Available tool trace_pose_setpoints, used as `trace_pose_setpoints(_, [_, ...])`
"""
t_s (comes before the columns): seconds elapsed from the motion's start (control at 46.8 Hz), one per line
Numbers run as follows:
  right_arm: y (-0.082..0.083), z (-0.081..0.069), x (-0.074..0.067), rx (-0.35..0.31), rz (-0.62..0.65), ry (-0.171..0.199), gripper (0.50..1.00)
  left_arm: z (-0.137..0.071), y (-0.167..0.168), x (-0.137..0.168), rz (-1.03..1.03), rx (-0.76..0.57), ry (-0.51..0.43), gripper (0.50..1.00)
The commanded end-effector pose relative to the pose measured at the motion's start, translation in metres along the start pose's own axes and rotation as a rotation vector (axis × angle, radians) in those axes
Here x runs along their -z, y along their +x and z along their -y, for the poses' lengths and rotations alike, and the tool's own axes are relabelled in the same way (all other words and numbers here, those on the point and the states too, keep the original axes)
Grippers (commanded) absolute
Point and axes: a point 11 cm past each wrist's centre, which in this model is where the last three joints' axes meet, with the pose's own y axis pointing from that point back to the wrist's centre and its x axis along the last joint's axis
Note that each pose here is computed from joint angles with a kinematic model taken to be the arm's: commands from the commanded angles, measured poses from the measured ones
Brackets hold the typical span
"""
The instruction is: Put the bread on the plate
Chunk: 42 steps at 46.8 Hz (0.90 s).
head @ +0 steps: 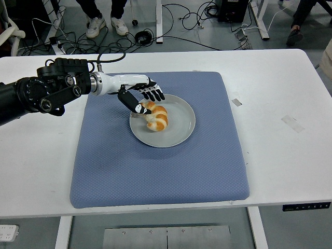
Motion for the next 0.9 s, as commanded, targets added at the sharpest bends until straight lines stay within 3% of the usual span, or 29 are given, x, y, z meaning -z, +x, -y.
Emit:
trace_pose_setpoints(0.0, [0.000,0.000,0.000,0.000,0.000,-0.001,1.000,-0.001,0.004,-0.002,0.000,-0.008,-0.003,0.919])
trace_pose_setpoints(0.085, [0.000,0.000,0.000,0.000,0.000,-0.001,1.000,-0.002,0.006,-0.003,0.002,-0.013,-0.005,0.948])
trace_pose_setpoints(0.363, [0.000,0.000,0.001,0.000,0.000,0.002,1.000,-0.010,0.022,-0.004,-0.017,-0.059,-0.017,0.963])
trace_pose_setpoints(0.684, [0.000,0.000,0.000,0.000,0.000,0.000,1.000,-0.037,0.065,-0.007,-0.133,-0.213,-0.073,0.972])
trace_pose_setpoints(0.876, [0.000,0.000,0.000,0.000,0.000,0.000,1.000,-0.069,0.100,0.009,-0.165,-0.337,-0.056,0.972])
